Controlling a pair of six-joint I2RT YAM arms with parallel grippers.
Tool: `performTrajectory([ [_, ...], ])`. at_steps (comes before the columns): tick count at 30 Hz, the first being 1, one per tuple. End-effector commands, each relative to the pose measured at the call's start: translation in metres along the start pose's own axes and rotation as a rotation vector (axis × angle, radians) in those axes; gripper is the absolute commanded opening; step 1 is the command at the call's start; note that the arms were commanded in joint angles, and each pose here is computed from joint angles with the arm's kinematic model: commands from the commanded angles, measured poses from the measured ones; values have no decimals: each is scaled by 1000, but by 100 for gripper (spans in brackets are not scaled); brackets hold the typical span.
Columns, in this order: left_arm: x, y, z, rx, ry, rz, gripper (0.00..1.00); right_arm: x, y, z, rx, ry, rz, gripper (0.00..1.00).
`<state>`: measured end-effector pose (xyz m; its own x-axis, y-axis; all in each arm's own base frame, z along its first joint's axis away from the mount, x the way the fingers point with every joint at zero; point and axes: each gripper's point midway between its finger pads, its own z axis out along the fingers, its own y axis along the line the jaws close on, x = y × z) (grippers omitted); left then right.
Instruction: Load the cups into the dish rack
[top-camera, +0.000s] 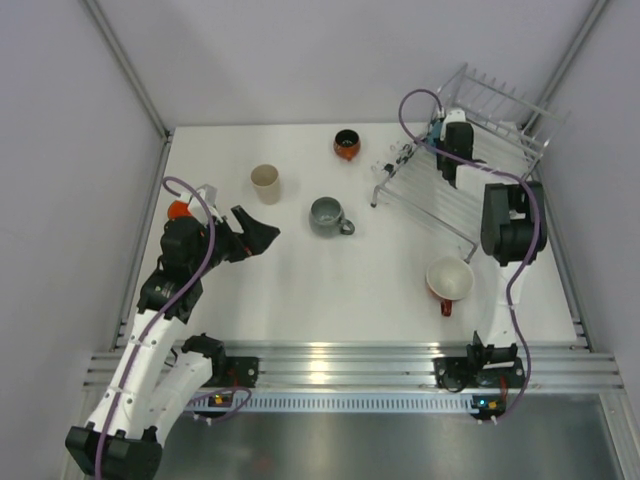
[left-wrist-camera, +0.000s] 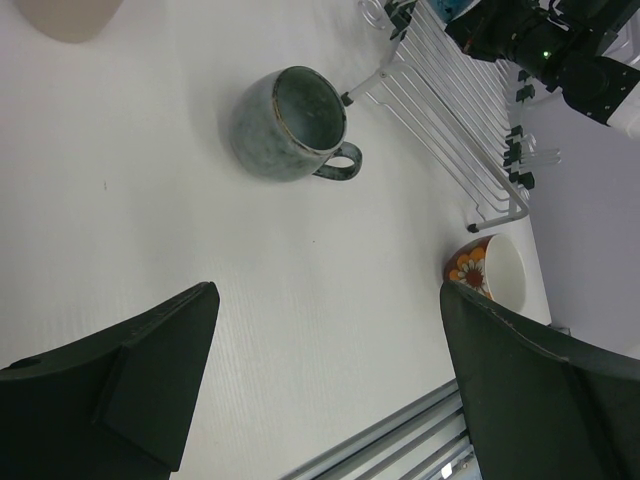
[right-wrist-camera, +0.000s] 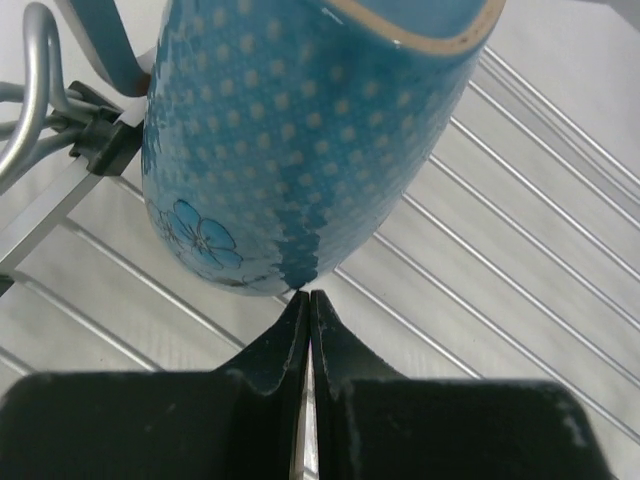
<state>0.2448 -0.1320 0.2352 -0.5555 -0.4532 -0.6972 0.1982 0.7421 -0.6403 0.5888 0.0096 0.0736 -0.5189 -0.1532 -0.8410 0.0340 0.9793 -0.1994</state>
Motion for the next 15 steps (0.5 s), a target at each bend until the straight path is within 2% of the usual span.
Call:
performTrajectory([
  [1, -19, -16, -4, 37, -48, 32, 98, -18, -2, 2, 7, -29, -1, 0],
  [6, -19, -17, -4, 37, -45, 29, 98, -18, 4, 0, -10, -32, -13, 0],
  [10, -21, -18, -4, 39, -47, 32, 98, -39, 0, -14, -7, -80, 35, 0],
  [13, -19, -16, -3, 37, -43, 27, 98, -74, -9, -44, 0, -189, 90, 0],
  [15, -18, -16, -3, 35, -42, 24, 98, -83, -13, -56, 9, -208, 117, 0],
])
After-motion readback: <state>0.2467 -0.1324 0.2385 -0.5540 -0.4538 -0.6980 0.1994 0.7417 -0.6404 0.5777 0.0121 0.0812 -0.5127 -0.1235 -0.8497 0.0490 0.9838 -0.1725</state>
